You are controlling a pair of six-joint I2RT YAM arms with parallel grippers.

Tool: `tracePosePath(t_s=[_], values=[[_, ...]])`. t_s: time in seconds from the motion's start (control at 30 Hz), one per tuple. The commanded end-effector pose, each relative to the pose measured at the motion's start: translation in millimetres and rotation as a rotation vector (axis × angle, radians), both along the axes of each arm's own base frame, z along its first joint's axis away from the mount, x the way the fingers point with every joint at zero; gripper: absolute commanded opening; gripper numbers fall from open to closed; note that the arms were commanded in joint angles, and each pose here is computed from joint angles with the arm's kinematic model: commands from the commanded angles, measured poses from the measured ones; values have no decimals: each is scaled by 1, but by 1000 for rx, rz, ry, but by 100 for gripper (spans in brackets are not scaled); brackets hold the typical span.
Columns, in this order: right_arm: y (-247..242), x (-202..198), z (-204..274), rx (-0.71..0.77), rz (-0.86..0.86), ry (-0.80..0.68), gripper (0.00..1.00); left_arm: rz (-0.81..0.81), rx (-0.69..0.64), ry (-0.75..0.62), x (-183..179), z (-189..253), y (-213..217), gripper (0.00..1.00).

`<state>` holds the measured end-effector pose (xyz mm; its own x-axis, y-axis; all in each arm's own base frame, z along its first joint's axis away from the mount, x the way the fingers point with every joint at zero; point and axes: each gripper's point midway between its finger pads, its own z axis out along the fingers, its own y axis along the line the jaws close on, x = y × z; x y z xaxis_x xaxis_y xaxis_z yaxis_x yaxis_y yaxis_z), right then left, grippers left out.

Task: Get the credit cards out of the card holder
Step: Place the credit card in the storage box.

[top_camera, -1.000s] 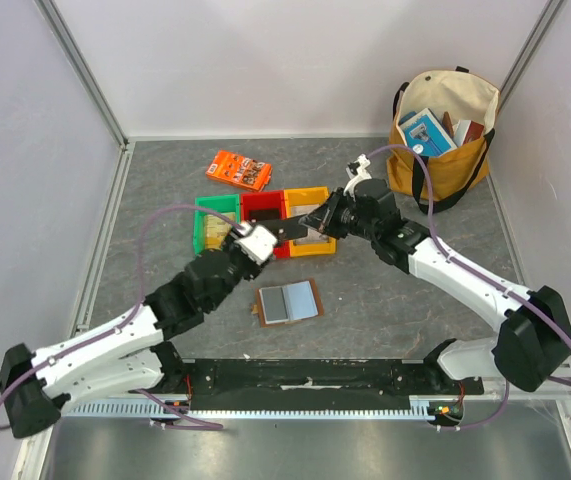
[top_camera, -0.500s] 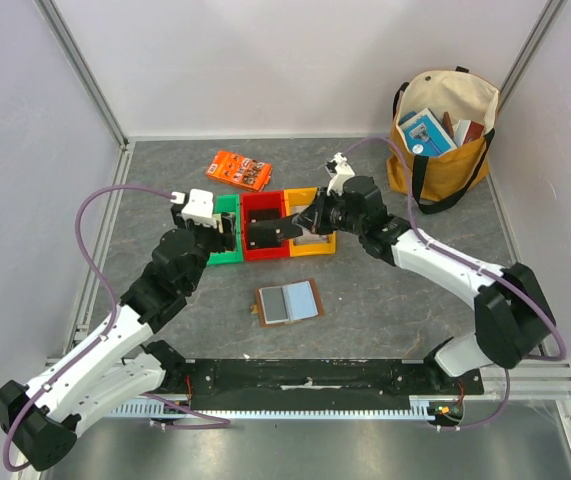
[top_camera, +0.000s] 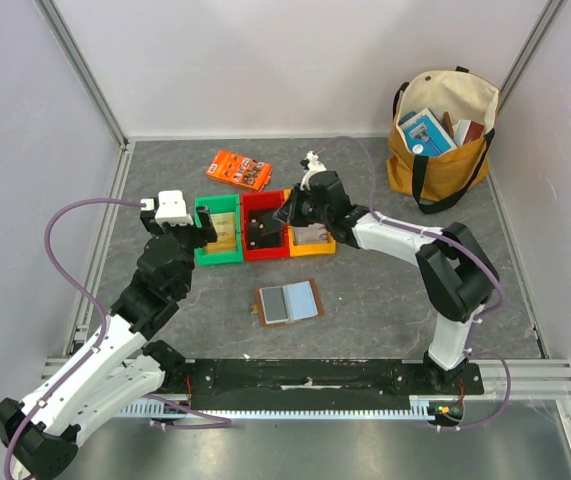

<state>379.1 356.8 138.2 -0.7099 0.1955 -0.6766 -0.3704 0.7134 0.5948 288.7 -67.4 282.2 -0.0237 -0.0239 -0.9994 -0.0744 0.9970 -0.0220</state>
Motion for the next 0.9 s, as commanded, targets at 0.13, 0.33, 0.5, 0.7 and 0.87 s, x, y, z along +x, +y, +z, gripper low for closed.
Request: tracePosePath(t_s=[0.13,0.33,0.5,0.7,0.87], values=[[47,17,7,48,-15,-23,0,58,-71,-62,0,13,11,82],[50,16,-28,4,-46,43,0,46,-70,-63,-1,13,10,82],[48,10,-55,-53,-33,98,5,40,-66,-61,0,13,9,82],[36,10,-47,-124,-51,74,28,29,-60,-56,0,12,7,82],[12,9,-22,-218,-94,11,47,0,-58,-44,1,10,1,81]])
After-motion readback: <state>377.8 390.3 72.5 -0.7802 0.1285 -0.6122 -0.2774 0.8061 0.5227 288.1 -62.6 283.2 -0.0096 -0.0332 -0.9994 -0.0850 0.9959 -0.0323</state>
